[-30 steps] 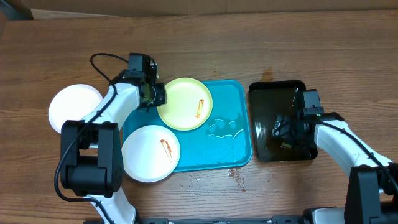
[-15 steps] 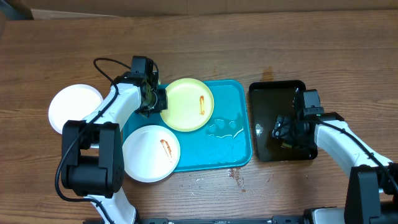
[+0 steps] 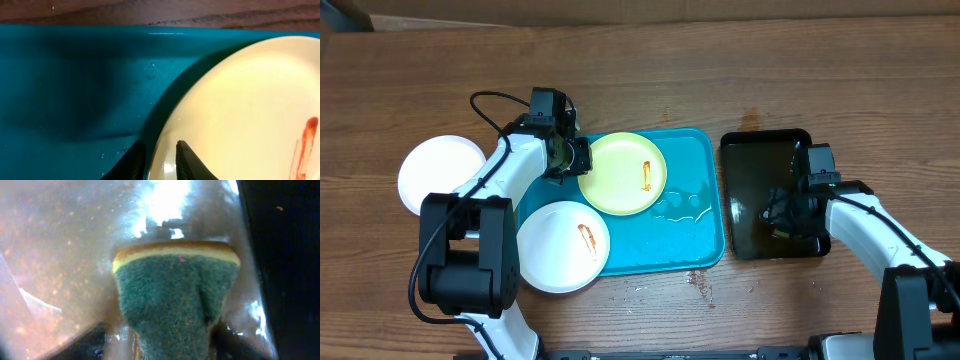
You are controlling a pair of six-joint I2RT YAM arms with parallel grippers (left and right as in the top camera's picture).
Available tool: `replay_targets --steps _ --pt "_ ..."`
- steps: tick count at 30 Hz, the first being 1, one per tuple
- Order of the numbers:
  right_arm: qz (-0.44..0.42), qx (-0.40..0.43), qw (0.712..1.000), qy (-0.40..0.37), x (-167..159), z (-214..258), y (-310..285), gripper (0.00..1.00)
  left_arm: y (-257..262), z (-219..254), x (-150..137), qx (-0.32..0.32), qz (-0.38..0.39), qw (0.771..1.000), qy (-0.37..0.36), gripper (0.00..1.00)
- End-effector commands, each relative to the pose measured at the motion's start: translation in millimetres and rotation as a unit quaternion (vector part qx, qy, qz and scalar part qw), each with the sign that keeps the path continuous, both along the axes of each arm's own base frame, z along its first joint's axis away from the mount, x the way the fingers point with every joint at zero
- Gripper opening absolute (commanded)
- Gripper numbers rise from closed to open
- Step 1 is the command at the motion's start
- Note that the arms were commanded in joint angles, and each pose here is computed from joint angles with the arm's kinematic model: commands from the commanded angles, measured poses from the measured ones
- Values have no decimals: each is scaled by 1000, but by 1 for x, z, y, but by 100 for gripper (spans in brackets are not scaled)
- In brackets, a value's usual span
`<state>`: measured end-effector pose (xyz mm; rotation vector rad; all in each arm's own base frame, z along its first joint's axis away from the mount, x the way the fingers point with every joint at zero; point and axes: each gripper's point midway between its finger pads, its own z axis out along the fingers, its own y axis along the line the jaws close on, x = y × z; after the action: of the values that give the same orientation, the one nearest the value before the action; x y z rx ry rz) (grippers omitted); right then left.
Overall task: Clean dirty plates on tray and stack at the side
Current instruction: 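Slide the yellow-green plate rightward across the tray with the left gripper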
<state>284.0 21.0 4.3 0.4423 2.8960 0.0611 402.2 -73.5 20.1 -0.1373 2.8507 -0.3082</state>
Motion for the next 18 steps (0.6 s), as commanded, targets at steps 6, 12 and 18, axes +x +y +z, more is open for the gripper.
replay_targets --steps 6,12,18 --pt "-3 4 1000 -4 3 1 -1 4 -5 0 3 -5 -2 1000 -8 22" --pt "-5 4 1000 -3 2 0 -1 78 -5 1 5 -6 -2 1000 -13 20" --pt "-2 17 999 33 -14 -3 4 16 -5 1 4 -6 -2 1000 -10 19"
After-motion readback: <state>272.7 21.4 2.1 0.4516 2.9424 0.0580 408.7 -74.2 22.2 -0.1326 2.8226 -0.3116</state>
